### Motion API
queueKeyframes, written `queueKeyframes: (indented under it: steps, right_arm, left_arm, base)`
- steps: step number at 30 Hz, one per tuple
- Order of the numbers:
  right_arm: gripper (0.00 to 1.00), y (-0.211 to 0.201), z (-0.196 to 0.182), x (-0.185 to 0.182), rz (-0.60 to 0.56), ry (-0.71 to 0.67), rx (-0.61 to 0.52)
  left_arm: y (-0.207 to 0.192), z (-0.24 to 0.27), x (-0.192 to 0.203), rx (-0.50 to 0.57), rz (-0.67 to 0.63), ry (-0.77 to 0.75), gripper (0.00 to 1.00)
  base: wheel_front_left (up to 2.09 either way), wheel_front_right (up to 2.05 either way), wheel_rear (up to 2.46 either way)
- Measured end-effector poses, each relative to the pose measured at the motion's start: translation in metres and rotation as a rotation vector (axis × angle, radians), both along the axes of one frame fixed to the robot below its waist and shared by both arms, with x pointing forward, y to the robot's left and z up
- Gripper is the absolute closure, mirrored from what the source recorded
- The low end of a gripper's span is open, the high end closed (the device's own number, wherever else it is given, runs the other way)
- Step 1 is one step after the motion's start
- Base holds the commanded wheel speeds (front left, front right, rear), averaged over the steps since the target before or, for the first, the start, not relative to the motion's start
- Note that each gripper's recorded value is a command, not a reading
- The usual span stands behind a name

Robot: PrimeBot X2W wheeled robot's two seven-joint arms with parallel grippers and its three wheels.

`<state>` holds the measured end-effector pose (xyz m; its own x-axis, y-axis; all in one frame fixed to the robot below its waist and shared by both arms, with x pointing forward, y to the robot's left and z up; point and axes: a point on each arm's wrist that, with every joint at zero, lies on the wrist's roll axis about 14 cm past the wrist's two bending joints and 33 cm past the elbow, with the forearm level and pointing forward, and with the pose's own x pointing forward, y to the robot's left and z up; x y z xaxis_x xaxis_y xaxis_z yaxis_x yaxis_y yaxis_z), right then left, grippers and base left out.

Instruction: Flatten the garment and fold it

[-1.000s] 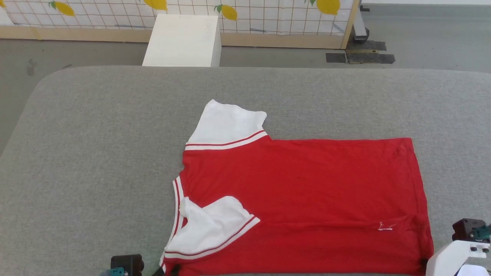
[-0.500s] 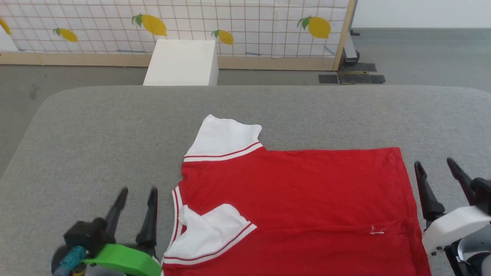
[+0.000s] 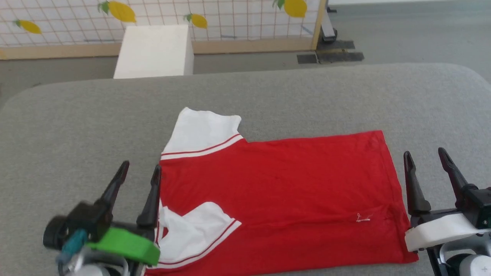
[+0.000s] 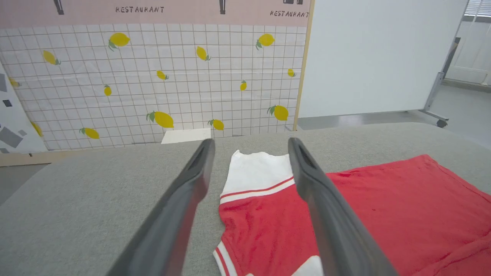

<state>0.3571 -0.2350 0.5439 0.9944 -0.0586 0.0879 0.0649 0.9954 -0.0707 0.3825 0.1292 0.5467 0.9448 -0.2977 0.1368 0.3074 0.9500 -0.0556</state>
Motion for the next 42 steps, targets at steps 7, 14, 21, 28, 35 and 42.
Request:
queueKeyframes:
  steps: [7,14,21,28,35,42]
  right_arm:
    - [0.0,0.002,-0.012,0.008,-0.01,0.032,0.021]
    - [0.0,-0.002,-0.026,0.022,-0.026,0.063,0.028]
    - [0.0,-0.009,-0.047,0.03,-0.057,0.112,0.038]
    - [0.0,-0.023,-0.07,0.028,-0.103,0.172,0.04]
    - [0.0,-0.031,-0.088,0.027,-0.134,0.217,0.053]
    - [0.0,-0.035,-0.098,0.029,-0.144,0.245,0.05]
  left_arm:
    - [-0.028,-0.015,0.065,0.208,-0.178,0.144,0.0]
    - [-0.039,-0.05,0.139,0.417,-0.274,0.357,0.0]
    - [-0.028,-0.096,0.195,0.538,-0.259,0.65,0.0]
    - [-0.03,-0.149,0.205,0.571,-0.294,0.967,0.0]
    - [-0.03,-0.174,0.216,0.596,-0.3,1.071,0.0]
    - [-0.032,-0.181,0.21,0.556,-0.333,1.162,1.0]
  base:
    - [0.0,0.0,0.0]
    - [0.0,0.0,0.0]
    - [0.0,0.0,0.0]
    - [0.0,0.0,0.0]
    - [0.0,0.0,0.0]
    - [0.0,0.0,0.0]
